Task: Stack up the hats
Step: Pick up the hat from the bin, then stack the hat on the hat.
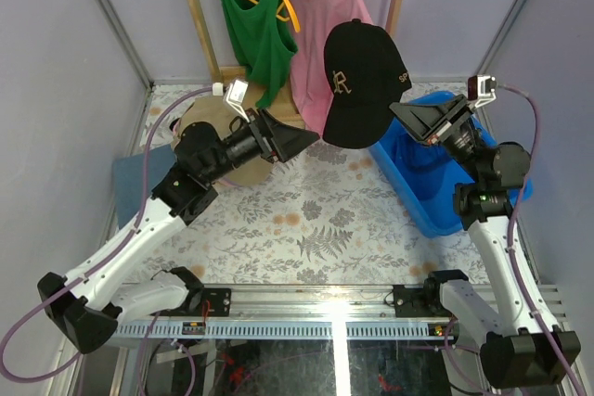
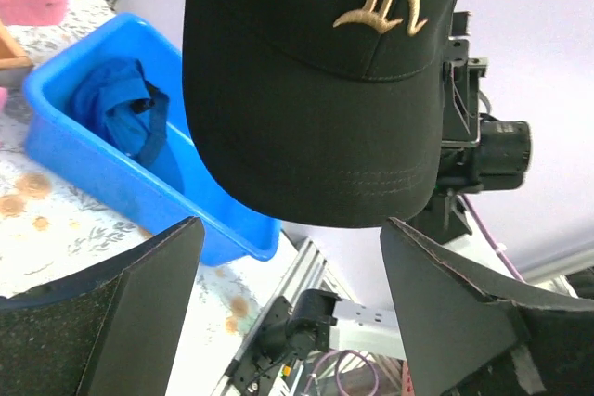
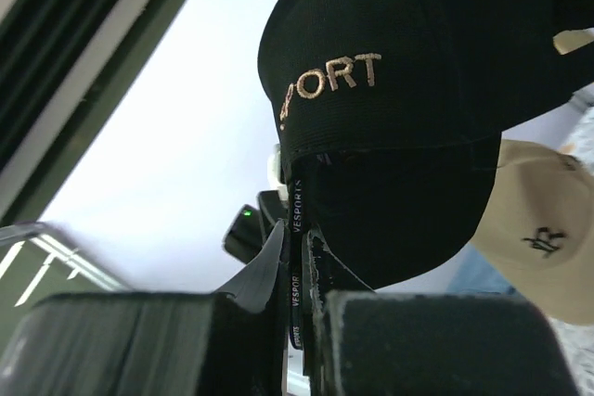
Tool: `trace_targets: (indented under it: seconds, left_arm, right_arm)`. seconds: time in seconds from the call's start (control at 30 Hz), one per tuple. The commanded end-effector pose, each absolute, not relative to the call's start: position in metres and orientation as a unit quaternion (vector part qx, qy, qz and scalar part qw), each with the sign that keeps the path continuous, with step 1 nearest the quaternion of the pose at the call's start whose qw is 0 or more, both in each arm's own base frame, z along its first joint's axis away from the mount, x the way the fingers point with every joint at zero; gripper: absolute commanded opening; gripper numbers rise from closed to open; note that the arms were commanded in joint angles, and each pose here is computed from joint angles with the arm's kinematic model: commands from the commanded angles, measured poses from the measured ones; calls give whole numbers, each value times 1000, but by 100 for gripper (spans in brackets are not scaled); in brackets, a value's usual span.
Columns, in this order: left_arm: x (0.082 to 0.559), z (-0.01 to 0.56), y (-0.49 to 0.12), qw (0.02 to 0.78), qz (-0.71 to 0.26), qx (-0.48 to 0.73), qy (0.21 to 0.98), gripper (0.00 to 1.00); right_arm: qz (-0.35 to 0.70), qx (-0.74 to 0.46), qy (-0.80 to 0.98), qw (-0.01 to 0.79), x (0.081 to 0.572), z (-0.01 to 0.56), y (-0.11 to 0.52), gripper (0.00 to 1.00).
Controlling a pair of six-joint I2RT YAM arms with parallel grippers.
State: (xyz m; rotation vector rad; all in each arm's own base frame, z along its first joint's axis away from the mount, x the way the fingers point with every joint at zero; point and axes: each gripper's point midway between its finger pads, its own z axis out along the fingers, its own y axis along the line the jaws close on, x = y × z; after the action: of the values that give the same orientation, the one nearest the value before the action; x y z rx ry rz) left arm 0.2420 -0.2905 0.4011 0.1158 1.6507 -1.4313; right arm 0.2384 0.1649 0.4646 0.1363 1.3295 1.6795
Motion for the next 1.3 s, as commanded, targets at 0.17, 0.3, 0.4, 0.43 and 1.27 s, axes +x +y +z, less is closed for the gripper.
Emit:
trace_targets:
  seconds: [0.17,0.3,0.4,0.43,1.27]
  left_arm:
    - [209,439,-289,435,-684,59,582,80]
    - [207,442,-289,419,-705,42,571,80]
    - [204,455,-281,424,-725,24,543,82]
    - [202,459,-279,425,-731,19,534,83]
    - [172,504,-229,462,-793,-14,397,23]
  right_arm:
    - [781,-47,413,465,161,530,164,0]
    - [799,-50,394,451,158,531,166,0]
    - [809,-52,388,439,156,529,172,0]
    - [811,-53,387,437,156,528,174,0]
    - [860,-55,378,339,180,494,241,0]
